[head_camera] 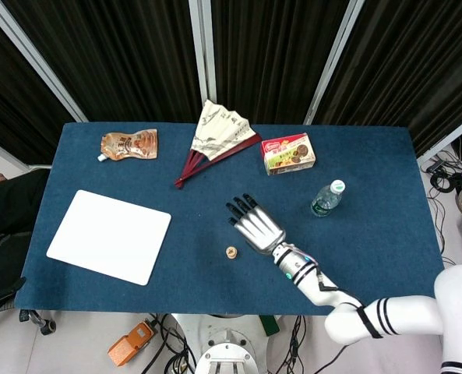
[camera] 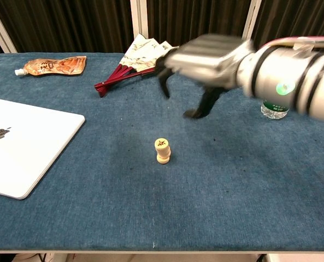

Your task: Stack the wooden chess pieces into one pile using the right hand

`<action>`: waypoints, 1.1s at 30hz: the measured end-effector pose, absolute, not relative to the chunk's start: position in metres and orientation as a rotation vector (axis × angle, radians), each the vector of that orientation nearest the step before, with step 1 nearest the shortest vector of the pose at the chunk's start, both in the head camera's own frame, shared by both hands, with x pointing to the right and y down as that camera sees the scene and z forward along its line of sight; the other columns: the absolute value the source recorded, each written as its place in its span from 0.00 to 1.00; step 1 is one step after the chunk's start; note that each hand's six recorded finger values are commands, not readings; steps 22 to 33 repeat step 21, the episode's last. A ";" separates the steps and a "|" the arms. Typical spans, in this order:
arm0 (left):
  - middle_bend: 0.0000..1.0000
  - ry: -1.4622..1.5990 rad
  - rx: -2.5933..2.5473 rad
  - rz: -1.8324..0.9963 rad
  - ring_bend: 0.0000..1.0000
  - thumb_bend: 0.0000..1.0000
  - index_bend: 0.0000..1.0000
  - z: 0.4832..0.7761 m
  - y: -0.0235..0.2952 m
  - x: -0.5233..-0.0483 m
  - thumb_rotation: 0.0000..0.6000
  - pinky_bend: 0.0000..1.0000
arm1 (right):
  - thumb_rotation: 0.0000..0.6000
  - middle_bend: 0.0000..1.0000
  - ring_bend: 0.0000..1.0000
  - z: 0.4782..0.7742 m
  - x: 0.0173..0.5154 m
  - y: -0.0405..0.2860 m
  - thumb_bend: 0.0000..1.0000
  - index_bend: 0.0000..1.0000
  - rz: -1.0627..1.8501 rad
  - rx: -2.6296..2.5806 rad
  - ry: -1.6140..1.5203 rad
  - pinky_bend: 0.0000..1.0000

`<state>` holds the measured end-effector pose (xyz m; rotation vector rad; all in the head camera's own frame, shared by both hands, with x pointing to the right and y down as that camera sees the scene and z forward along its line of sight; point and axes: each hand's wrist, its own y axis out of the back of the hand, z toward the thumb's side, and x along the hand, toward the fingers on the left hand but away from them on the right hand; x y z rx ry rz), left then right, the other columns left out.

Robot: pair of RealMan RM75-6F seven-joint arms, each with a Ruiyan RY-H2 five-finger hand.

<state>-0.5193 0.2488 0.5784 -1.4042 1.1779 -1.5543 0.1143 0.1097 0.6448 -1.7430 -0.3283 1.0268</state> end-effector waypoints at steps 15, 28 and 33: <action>0.16 1.170 -1.440 -1.469 0.12 0.00 0.18 0.578 0.234 -0.499 1.00 0.00 | 1.00 0.11 0.01 0.570 0.327 0.152 0.31 0.02 1.210 -1.636 -0.843 0.07; 0.16 1.162 -1.455 -1.454 0.12 0.00 0.18 0.578 0.235 -0.494 1.00 0.00 | 1.00 0.11 0.00 0.553 0.388 0.204 0.31 0.03 1.321 -1.617 -0.950 0.05; 0.16 1.162 -1.455 -1.454 0.12 0.00 0.18 0.578 0.235 -0.494 1.00 0.00 | 1.00 0.11 0.00 0.553 0.388 0.204 0.31 0.03 1.321 -1.617 -0.950 0.05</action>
